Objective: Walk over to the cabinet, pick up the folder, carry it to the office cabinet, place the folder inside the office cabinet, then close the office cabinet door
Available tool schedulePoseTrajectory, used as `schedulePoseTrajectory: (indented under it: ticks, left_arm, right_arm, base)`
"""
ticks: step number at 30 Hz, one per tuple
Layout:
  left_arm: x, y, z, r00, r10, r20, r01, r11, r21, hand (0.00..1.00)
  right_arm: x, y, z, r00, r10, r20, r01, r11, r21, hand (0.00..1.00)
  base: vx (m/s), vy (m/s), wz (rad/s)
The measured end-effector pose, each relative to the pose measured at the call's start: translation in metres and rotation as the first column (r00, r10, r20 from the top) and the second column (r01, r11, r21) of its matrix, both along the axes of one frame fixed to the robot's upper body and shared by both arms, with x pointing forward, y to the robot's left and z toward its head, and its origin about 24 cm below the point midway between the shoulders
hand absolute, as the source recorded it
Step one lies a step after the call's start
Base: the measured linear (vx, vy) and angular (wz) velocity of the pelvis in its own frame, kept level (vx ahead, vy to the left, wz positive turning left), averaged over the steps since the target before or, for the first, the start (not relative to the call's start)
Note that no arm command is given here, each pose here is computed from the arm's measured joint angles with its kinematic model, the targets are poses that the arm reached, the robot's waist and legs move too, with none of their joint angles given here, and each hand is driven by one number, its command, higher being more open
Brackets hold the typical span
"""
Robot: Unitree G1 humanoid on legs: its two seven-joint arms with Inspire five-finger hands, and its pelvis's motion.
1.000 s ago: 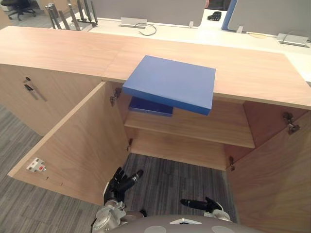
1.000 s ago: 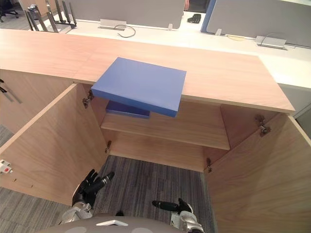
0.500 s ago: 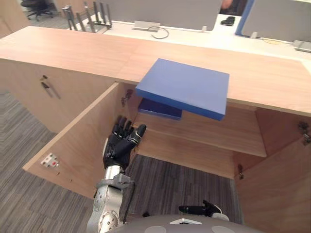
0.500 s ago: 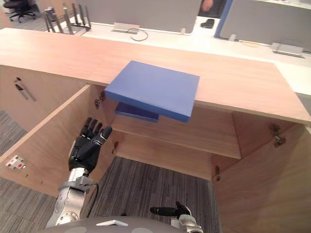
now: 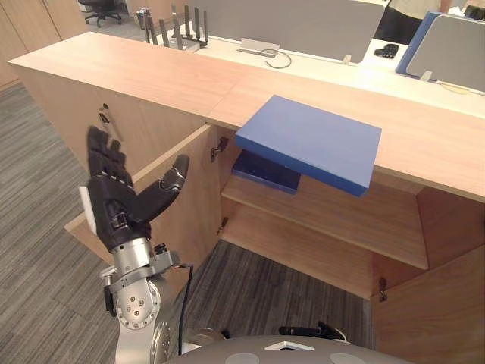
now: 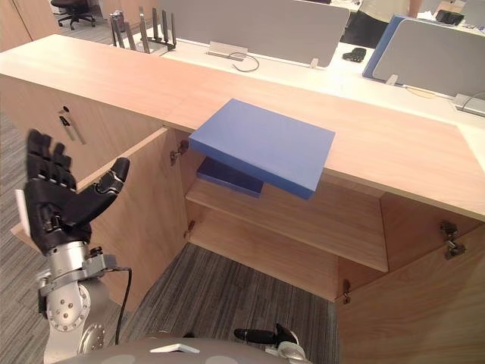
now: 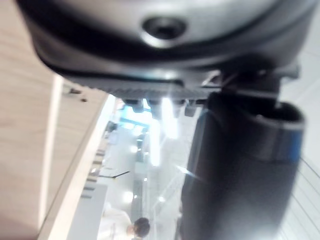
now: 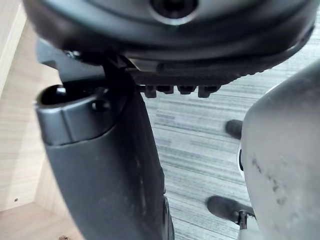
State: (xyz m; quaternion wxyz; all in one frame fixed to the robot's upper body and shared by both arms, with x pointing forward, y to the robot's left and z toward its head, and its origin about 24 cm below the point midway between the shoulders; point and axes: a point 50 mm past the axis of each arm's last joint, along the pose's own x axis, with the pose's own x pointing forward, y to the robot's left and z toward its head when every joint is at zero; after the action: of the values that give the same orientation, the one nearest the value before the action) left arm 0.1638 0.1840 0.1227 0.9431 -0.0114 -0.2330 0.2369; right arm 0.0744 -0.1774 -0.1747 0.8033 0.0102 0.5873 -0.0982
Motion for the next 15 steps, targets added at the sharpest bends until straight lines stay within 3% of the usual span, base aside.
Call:
schedulePoseTrajectory:
  ticks: [3,8,15]
  left_arm:
    - [0.002,0.001,0.017,0.998,0.01,0.066,-0.021,0.984,0.175,1.0]
    - [0.013,-0.018,0.042,0.979,-0.117,0.167,0.026,0.884,0.467,1.0]
    - [0.025,-0.035,0.042,0.957,-0.253,0.142,0.093,0.732,0.674,1.0]
  right_arm:
    - [0.0,0.0,0.0,1.0,0.012,-0.001,-0.012,1.0,-0.003,1.0]
    - [0.004,0.004,0.0,0.996,0.085,0.004,-0.085,0.996,-0.005,1.0]
    - [0.007,0.006,0.001,0.991,0.131,0.013,-0.131,0.991,0.01,1.0]
  base:
    - [-0.02,0.0,-0.13]
    - [0.02,0.005,-0.21]
    - [0.02,0.021,-0.27]
